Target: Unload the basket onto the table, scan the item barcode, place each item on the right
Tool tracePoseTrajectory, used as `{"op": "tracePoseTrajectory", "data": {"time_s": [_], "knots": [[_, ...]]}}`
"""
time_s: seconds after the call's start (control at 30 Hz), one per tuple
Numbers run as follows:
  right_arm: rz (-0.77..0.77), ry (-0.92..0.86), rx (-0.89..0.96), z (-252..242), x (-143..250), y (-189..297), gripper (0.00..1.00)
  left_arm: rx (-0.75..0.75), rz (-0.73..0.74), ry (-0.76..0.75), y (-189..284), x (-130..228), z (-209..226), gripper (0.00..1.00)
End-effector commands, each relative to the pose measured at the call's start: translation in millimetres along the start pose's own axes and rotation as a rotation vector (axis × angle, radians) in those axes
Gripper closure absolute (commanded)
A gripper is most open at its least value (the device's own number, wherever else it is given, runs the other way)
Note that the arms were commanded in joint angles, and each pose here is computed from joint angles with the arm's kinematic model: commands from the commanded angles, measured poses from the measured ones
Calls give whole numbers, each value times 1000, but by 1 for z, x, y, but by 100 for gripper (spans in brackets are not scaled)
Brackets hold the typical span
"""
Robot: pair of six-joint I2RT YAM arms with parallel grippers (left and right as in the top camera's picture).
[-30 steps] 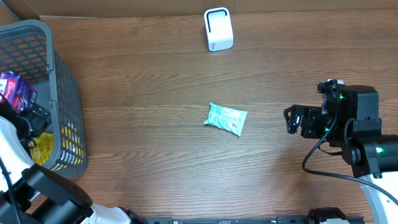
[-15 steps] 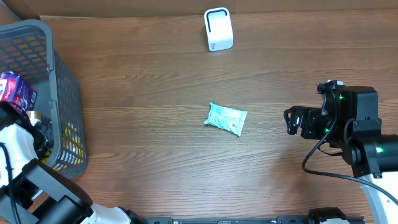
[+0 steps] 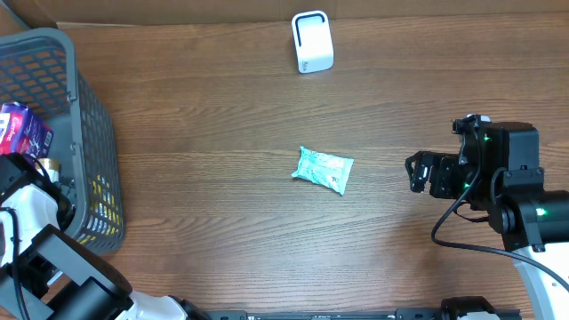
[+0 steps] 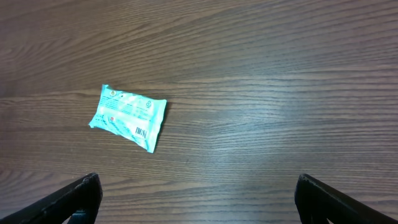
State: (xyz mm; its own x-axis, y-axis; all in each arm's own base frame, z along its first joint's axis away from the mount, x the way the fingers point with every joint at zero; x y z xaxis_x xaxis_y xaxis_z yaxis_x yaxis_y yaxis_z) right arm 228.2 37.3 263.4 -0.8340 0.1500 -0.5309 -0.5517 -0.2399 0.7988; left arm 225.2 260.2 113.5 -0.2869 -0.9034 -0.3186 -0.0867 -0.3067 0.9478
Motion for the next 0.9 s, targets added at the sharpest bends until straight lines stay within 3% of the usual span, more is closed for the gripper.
{"op": "tracePoseTrajectory", "data": {"time_s": [0.0, 0.4, 0.43, 0.53, 0.6, 0.67, 0.87], "knots": [[-17, 12, -12, 3, -4, 4, 0, -26, 14, 27, -10, 8, 6, 1], [-14, 12, -11, 3, -3, 4, 0, -39, 41, 22, -35, 25, 10, 2], [-14, 12, -12, 3, -3, 4, 0, -43, 50, 20, -38, 27, 10, 10], [-13, 12, -11, 3, -3, 4, 0, -51, 78, 16, -46, 32, 10, 66], [-13, 11, -11, 3, -3, 4, 0, -59, 94, 13, -51, 34, 11, 83], [-13, 11, -11, 3, -3, 4, 0, -60, 99, 12, -52, 35, 11, 95], [-10, 10, -11, 3, -3, 4, 0, -46, 98, 9, -51, 34, 9, 96]]}}
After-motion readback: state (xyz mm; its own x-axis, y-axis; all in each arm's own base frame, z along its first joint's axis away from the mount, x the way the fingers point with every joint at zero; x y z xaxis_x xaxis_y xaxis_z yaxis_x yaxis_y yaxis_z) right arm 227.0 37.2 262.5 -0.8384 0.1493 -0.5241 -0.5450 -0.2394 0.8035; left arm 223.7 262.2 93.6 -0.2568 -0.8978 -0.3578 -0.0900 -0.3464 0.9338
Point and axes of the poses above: each gripper's point midway between its finger pads, its own y axis back along the fingers, its own z axis along the line the jaws close on, x = y × z, the point moved 7 cm from there along y, back along the fingers, and after that the axes turned 1 degree about -y, right-handed, at the moved point
